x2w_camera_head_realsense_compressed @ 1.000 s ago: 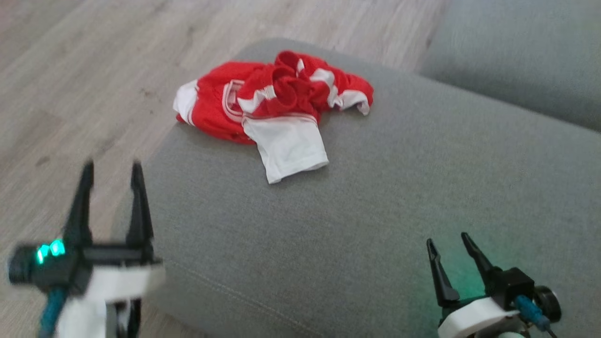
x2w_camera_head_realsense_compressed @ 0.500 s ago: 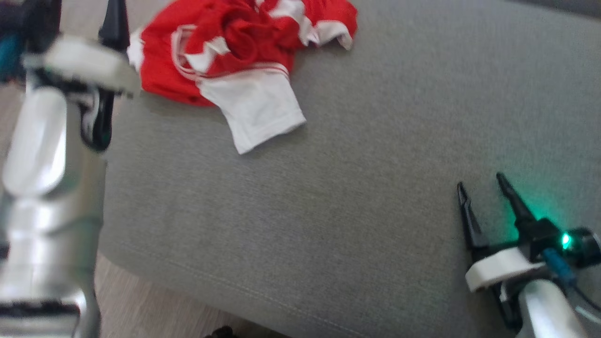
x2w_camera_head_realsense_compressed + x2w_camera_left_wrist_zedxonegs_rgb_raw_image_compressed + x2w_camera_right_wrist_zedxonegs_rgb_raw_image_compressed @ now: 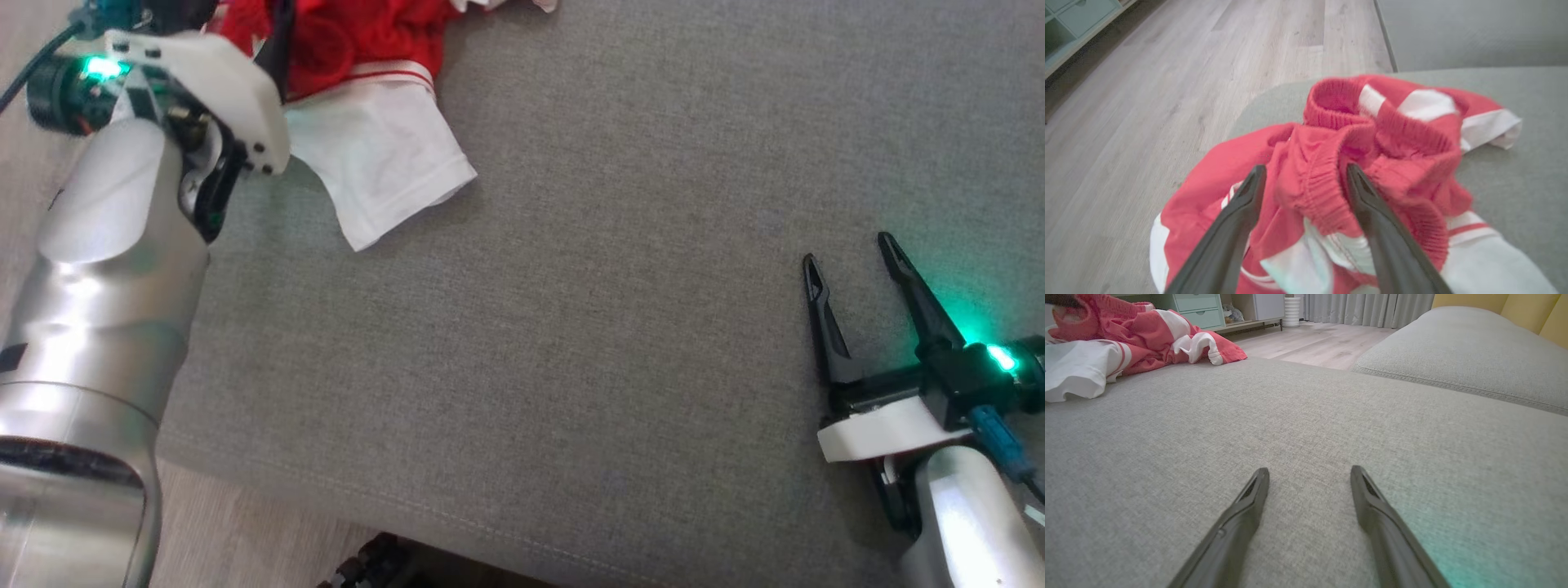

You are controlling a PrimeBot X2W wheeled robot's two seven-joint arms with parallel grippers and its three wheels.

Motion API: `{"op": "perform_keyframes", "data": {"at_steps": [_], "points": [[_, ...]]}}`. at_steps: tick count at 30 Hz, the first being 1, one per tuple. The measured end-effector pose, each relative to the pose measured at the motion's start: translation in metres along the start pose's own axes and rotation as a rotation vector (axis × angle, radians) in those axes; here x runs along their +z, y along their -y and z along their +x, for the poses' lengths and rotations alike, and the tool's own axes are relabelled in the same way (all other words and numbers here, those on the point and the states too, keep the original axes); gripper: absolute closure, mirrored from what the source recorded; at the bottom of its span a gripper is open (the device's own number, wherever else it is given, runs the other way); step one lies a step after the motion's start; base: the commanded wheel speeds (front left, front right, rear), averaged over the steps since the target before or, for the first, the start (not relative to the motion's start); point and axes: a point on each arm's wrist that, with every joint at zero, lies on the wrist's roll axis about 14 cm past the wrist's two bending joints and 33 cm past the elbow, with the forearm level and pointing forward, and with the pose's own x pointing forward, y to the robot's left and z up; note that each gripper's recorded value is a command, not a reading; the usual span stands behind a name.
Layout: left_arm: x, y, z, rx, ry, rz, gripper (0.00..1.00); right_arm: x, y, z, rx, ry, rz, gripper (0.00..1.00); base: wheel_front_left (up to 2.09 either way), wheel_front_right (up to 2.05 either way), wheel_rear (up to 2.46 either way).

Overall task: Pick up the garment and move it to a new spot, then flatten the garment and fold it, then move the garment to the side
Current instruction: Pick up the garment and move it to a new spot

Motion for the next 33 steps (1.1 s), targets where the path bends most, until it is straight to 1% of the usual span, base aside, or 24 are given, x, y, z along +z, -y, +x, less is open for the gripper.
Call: {"op": "perform_keyframes", "data": {"at_steps": [4,5,6,9,12,16,20,23,27,28,29,33], "points": [[-0.024,-0.008,0.005,0.026,-0.071,0.006,0.0,-0.001,0.001,0.002,-0.002,0.005,0.006,0.0,0.0,0.0,0.0],[-0.025,-0.009,0.006,0.028,-0.072,0.013,0.73,-0.002,0.001,0.002,-0.001,0.004,0.005,0.0,0.0,0.0,0.0],[-0.025,-0.01,0.006,0.031,-0.072,0.019,1.0,-0.002,0.0,0.003,0.0,0.004,0.003,0.0,0.0,0.0,0.0],[-0.021,-0.01,0.006,0.03,-0.05,0.028,1.0,-0.002,0.0,0.004,0.002,0.006,0.004,0.0,0.0,0.0,0.0],[-0.002,-0.014,0.003,0.037,0.03,0.052,1.0,0.0,-0.001,0.004,0.002,0.006,-0.001,0.0,0.0,0.0,0.0],[0.045,-0.023,-0.008,0.049,0.165,0.162,1.0,0.007,0.0,0.001,-0.011,0.007,0.002,0.0,0.0,0.0,0.0],[0.106,-0.014,-0.027,0.044,0.315,0.268,1.0,0.024,0.001,-0.005,-0.037,0.027,0.018,0.0,0.0,0.0,0.0],[0.149,0.002,-0.046,0.019,0.434,0.335,1.0,0.037,-0.001,-0.018,-0.059,0.049,0.043,0.0,0.0,0.0,0.0],[0.197,0.037,-0.074,-0.038,0.573,0.424,1.0,0.054,0.001,-0.043,-0.1,0.084,0.07,0.0,0.0,0.0,0.0],[0.206,0.046,-0.08,-0.054,0.6,0.437,1.0,0.056,0.003,-0.052,-0.115,0.089,0.083,0.0,0.0,0.0,0.0],[0.206,0.046,-0.08,-0.054,0.6,0.437,1.0,0.056,0.003,-0.052,-0.115,0.089,0.083,0.0,0.0,0.0,0.0],[0.239,0.094,-0.102,-0.141,0.697,0.441,1.0,0.058,0.014,-0.091,-0.197,0.108,0.14,0.0,0.0,0.0,0.0]]}}
